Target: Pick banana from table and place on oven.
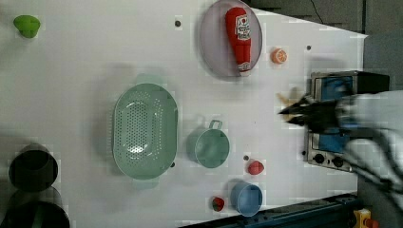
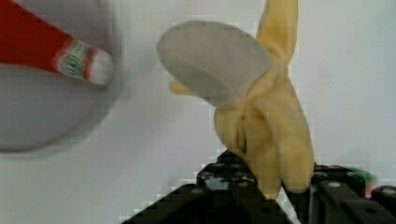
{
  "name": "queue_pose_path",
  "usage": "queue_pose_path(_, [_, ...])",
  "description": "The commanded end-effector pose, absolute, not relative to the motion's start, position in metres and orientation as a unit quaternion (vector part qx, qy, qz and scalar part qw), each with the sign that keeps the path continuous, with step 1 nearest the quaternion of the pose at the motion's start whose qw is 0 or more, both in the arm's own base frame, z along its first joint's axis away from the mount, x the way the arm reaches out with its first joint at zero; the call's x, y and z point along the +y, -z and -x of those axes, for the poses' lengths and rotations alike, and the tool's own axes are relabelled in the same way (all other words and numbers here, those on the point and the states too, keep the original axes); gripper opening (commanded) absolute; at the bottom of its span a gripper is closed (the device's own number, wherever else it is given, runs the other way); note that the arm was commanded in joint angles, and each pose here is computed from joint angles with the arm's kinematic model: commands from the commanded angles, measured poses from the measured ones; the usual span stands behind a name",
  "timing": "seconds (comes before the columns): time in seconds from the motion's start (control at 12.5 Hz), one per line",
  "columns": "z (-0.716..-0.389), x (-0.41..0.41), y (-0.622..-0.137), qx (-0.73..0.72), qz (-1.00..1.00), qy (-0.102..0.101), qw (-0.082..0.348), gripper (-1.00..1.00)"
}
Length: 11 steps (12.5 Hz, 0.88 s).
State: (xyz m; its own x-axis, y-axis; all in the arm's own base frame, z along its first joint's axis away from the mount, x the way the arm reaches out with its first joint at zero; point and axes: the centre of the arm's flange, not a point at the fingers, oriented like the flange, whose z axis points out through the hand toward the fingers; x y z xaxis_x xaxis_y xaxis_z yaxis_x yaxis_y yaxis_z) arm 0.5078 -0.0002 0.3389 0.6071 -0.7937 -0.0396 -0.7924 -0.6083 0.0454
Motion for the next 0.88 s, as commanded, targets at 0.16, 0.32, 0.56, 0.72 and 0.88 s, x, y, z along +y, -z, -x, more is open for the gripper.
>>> queue_pose_path(0.16, [-0.509,-0.042,-0.512,-0.492,-0.870,-0.015,-0.010,-0.46])
queue_pose_path(0.32, [-0.500,-0.091,-0.539,-0.527,-0.850,-0.006,-0.009,-0.45])
queue_pose_path(0.56, [-0.488,-0.180,-0.534,-0.487,-0.873,-0.018,0.028,-0.46])
queue_pose_path(0.72, [-0.485,-0.234,-0.522,-0.451,-0.891,-0.028,0.045,-0.45])
queue_pose_path(0.88, [-0.481,-0.285,-0.501,-0.438,-0.897,-0.034,0.057,-0.46])
